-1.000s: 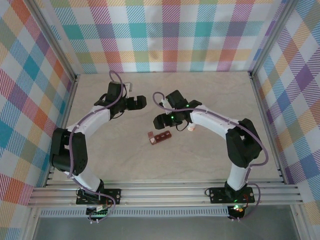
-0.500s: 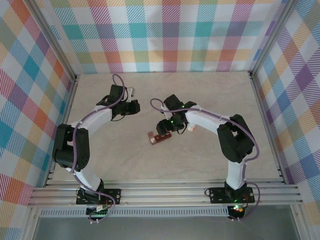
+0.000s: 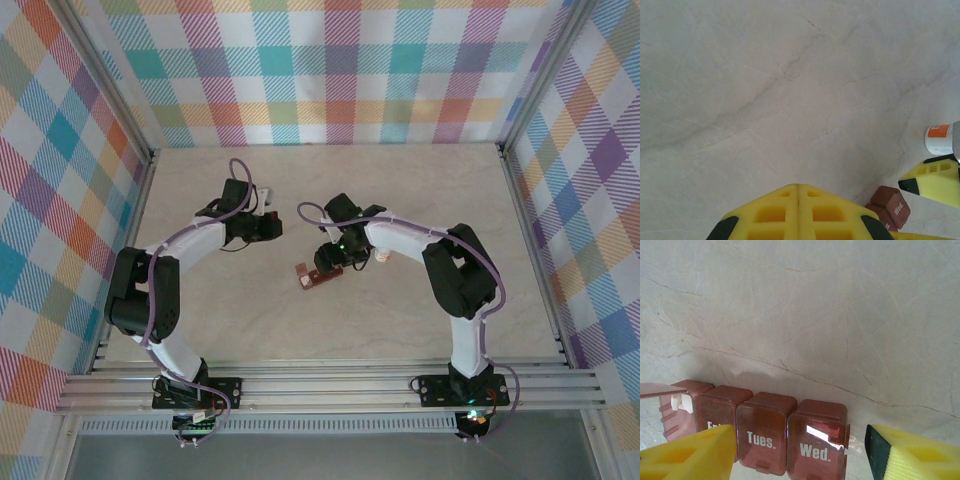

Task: Sort the pills into containers

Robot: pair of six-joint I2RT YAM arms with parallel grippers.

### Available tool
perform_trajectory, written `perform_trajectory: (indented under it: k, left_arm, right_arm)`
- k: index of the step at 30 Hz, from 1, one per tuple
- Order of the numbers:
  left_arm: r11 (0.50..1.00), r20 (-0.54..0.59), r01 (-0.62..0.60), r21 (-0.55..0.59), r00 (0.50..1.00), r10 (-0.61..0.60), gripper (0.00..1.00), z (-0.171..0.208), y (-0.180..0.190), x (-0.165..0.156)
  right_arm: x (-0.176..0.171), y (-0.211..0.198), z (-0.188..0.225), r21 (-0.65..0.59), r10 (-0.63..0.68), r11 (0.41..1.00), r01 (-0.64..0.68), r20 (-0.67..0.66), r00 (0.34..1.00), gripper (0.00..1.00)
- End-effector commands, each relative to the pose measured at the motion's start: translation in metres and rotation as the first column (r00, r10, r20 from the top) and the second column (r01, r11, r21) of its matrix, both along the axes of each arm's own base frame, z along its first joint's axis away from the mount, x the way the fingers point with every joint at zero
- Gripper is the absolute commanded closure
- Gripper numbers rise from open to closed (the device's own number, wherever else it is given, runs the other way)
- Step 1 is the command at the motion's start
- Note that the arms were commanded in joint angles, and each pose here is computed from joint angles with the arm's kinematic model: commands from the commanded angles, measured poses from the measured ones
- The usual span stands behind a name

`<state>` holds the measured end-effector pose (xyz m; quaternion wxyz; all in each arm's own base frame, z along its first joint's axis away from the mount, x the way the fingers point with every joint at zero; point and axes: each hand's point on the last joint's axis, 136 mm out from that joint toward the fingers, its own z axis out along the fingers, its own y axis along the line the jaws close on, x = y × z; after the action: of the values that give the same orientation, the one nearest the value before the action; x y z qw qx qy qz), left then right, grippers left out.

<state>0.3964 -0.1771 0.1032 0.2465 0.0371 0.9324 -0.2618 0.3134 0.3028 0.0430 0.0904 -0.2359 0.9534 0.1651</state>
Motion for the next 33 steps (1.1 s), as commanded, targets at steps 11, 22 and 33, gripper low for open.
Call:
perform_trajectory:
  k: [11, 22, 33]
  left_arm:
    - [0.996, -0.097, 0.079, 0.045, 0.993, -0.075, 1.0, -0.03, -0.021, -0.033]
    - [0.99, -0.129, 0.123, 0.062, 0.985, -0.114, 1.0, -0.042, -0.034, -0.051]
    - [0.984, -0.136, 0.168, 0.059, 0.978, -0.159, 1.0, -0.045, -0.048, -0.073]
  right_arm:
    - [-0.004, -0.001, -0.017, -0.03, 0.017, 0.999, -0.018, -0.026, 1.0, 0.32]
    - [-0.006, -0.002, -0.021, -0.033, 0.009, 0.999, -0.01, -0.034, 0.999, 0.33]
    - [-0.008, -0.004, -0.026, -0.037, -0.003, 0.999, 0.001, -0.042, 0.999, 0.35]
